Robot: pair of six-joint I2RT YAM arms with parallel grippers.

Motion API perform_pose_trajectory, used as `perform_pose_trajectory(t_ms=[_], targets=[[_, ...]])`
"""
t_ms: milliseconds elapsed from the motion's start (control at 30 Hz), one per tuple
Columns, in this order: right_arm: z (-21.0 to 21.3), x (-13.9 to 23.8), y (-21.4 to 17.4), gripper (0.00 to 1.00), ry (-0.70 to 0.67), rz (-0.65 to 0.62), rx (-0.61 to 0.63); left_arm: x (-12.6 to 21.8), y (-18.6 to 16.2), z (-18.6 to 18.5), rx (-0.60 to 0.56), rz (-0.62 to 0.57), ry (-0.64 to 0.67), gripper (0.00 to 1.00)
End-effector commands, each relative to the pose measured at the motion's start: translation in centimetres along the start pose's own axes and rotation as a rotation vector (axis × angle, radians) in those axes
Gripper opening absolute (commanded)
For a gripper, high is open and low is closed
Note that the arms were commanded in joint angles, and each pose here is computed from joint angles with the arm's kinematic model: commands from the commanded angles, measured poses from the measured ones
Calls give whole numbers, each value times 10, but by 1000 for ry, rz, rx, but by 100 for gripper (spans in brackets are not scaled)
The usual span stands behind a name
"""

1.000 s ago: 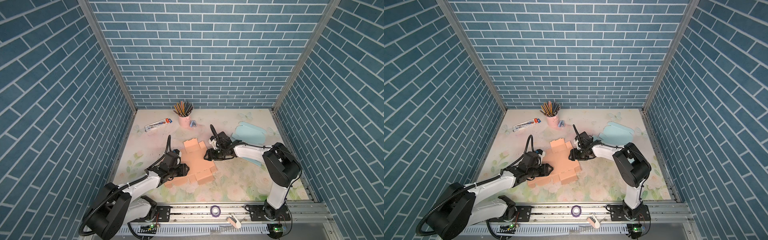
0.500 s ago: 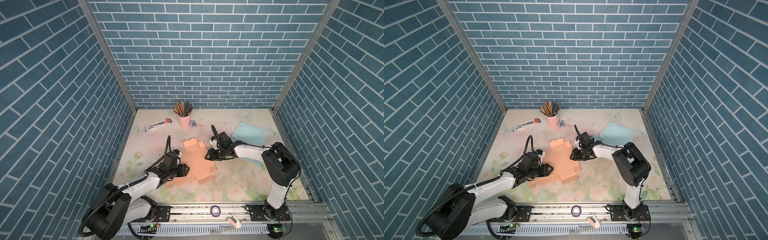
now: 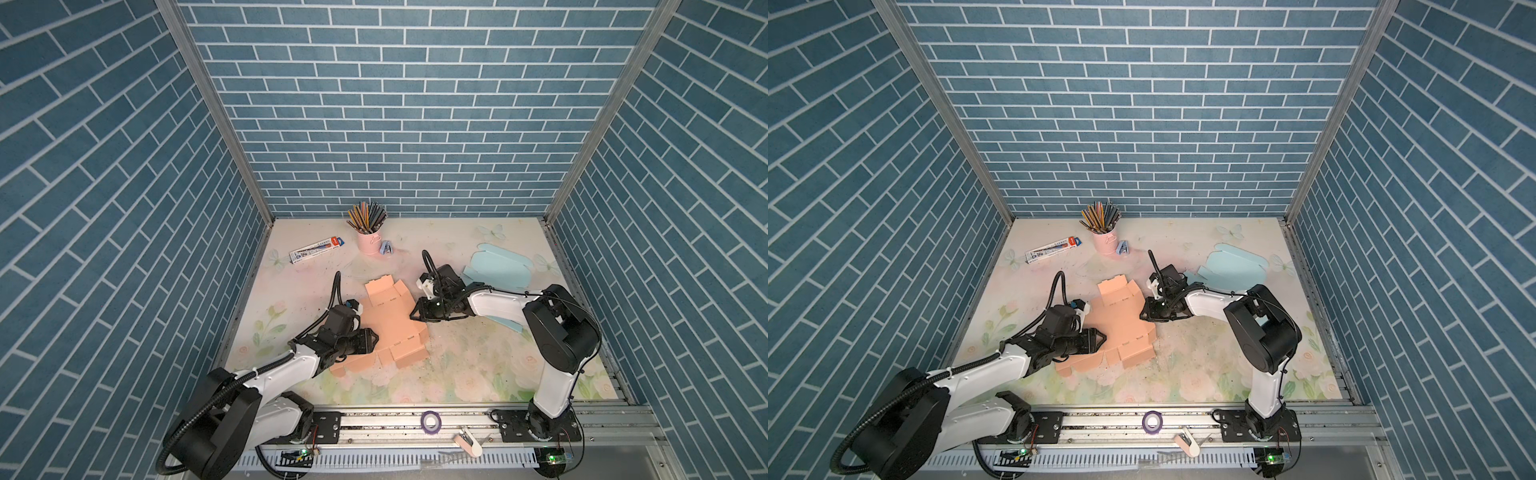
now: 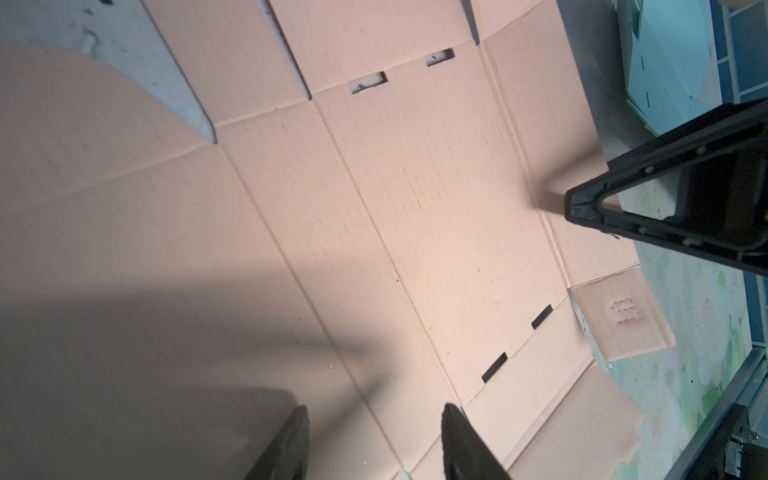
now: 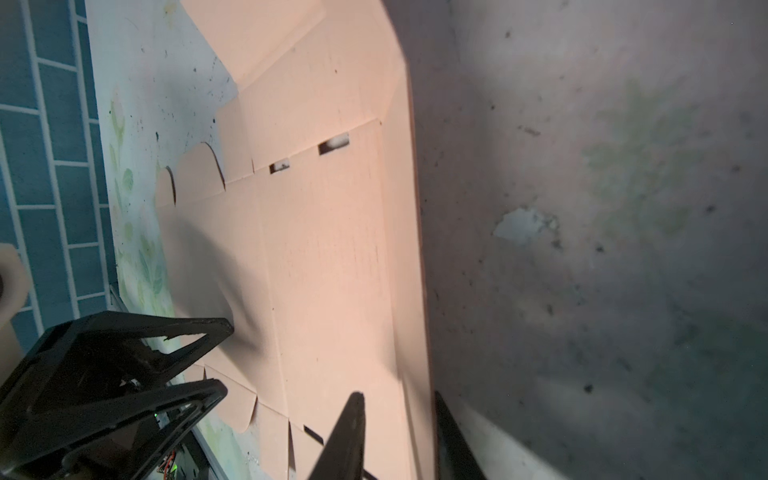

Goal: Fold the paper box

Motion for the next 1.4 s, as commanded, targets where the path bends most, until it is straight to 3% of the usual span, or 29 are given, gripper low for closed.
perform_pose_trajectory(t_ms=[0,200,600,900,1000,1200,1267,1367], targets=[[4,3,-3,23,6,6,11,-1,-10,8,16,41,23,52],[3,6,-3,18,-27,4,34,1,-10,7,15,39,21,52],[2,14,-3,21,-93,11,65,-1,-10,6,17,44,16,52],[3,15,-3,7,-82,10,73,2,-7,4,16,43,12,52],[8,23,-2,0,-109,-3,120,10,-3,-4,19,26,-15,51],[15,54,-7,0,-234,-26,271,45,16,-25,-2,-50,-60,51],[17,62,-8,0,-286,-22,319,52,23,-33,-5,-60,-94,47],[26,75,-11,0,-378,-47,424,58,40,-48,0,-81,-157,25]])
Point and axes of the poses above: each gripper's point midway between its finger pads, its own x axis back along the fingers, its own z axis along the line the jaws close on, y = z × x, the point moved 9 cm from there along x, back along the fingers, and after that the axes turned 3 degrees about x, right-handed, at the moved point
